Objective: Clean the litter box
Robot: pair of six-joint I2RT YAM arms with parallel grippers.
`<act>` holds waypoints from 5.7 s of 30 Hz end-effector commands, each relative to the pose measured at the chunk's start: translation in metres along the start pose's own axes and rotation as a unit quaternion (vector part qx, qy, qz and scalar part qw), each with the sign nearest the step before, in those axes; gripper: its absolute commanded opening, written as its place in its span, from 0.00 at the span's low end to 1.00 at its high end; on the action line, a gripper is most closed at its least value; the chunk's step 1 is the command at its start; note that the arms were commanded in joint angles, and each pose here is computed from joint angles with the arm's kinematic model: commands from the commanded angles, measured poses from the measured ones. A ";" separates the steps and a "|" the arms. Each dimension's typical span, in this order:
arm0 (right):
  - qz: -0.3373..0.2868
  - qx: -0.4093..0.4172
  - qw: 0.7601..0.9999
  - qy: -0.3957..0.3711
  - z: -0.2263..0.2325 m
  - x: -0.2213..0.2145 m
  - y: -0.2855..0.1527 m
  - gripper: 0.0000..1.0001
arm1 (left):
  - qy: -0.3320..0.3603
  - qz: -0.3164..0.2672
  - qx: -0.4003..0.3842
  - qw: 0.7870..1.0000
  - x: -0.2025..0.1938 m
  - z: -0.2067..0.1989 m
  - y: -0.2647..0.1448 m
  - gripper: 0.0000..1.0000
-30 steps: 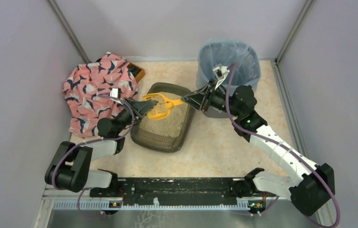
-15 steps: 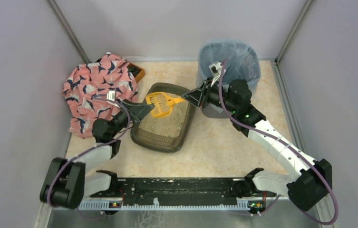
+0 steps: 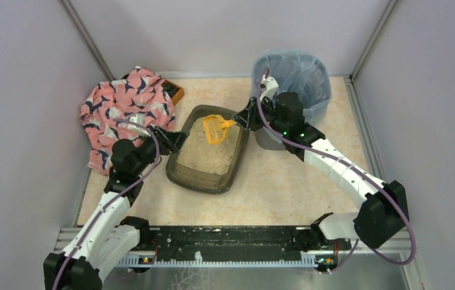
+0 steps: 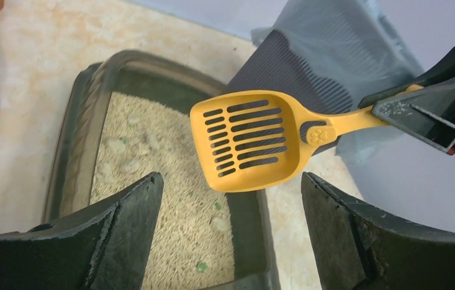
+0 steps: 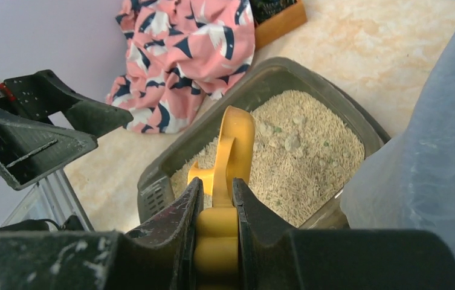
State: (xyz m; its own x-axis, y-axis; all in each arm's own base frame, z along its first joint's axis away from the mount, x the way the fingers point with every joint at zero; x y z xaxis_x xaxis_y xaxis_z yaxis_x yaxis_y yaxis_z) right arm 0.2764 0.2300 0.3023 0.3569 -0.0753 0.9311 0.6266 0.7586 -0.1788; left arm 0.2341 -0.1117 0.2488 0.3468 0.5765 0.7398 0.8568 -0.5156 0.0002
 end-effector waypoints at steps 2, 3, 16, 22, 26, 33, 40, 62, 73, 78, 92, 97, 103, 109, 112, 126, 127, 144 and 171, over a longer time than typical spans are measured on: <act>-0.053 0.034 0.998 -0.014 0.018 0.038 0.000 0.00 | -0.014 0.015 -0.004 1.000 -0.017 0.012 -0.001 0.86; -0.057 0.039 0.997 -0.015 0.020 0.042 -0.002 0.00 | -0.019 0.018 -0.013 1.000 -0.019 0.011 0.000 0.86; -0.076 0.098 0.992 -0.011 0.049 0.060 -0.041 0.00 | -0.089 0.049 -0.156 0.983 -0.027 -0.015 0.005 0.82; -0.079 0.123 0.989 0.001 0.058 0.057 -0.052 0.00 | -0.116 0.066 -0.190 0.973 -0.031 -0.017 0.011 0.80; -0.069 0.131 0.989 0.010 0.057 0.045 -0.051 0.00 | -0.110 0.057 -0.199 0.972 -0.024 -0.022 0.018 0.62; -0.060 0.153 0.986 0.022 0.062 0.036 -0.049 0.00 | -0.116 0.057 -0.222 0.966 -0.018 -0.031 0.026 0.52; -0.056 0.157 0.986 0.025 0.061 0.032 -0.045 0.00 | -0.135 0.080 -0.235 0.959 -0.035 -0.031 0.027 0.30; -0.092 0.133 0.987 0.009 0.057 0.035 -0.048 0.41 | -0.165 0.072 -0.276 0.944 -0.044 -0.040 0.022 0.00; -0.105 0.120 0.987 -0.013 0.059 0.039 -0.066 0.33 | -0.175 0.069 -0.282 0.941 -0.040 -0.041 0.029 0.00; -0.104 0.126 0.986 -0.017 0.060 0.037 -0.067 0.34 | -0.194 0.073 -0.295 0.933 -0.039 -0.043 0.032 0.00; -0.084 0.112 0.990 -0.021 0.051 0.024 -0.061 0.45 | -0.213 0.068 -0.373 0.900 -0.027 -0.061 0.032 0.00; -0.084 0.104 0.991 -0.020 0.047 0.022 -0.057 0.47 | -0.206 0.065 -0.382 0.899 -0.021 -0.068 0.026 0.00; -0.087 0.110 0.990 -0.018 0.048 0.023 -0.056 0.42 | -0.200 0.065 -0.379 0.901 -0.022 -0.069 0.023 0.00; -0.090 0.110 0.990 -0.020 0.049 0.026 -0.058 0.35 | -0.200 0.069 -0.373 0.903 -0.025 -0.065 0.026 0.00; -0.094 0.107 0.990 -0.021 0.050 0.028 -0.059 0.42 | -0.202 0.072 -0.370 0.904 -0.028 -0.063 0.026 0.00; -0.101 0.099 0.990 -0.021 0.047 0.030 -0.062 0.36 | -0.213 0.073 -0.371 0.901 -0.032 -0.059 0.025 0.00; -0.100 0.100 0.990 -0.021 0.047 0.029 -0.062 0.34 | -0.213 0.072 -0.373 0.900 -0.032 -0.059 0.025 0.00; -0.080 0.065 0.995 -0.007 0.032 0.031 -0.052 0.00 | -0.172 0.085 -0.284 0.940 -0.035 -0.029 0.024 0.98; 0.033 -0.089 0.993 -0.066 -0.012 -0.013 0.090 0.00 | -0.037 -0.023 0.103 0.994 -0.009 0.040 -0.016 0.98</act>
State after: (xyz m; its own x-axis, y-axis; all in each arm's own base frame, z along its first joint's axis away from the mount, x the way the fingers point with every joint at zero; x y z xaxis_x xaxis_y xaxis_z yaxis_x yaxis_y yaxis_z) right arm 0.3184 0.2832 0.2636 0.3826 0.0597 0.9220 0.6463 0.6958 -0.3133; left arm 0.2321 -0.0893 0.2145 0.3681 0.6272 0.6864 0.9065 -0.4064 -0.1147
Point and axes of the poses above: each gripper's point midway between its finger pads, its own y axis out along the fingers, its own z axis along the line the jaws close on, x = y × z, the point moved 7 cm from there along -y, back along the fingers, and after that the axes turned 6 degrees about -y, right-handed, at the moved point
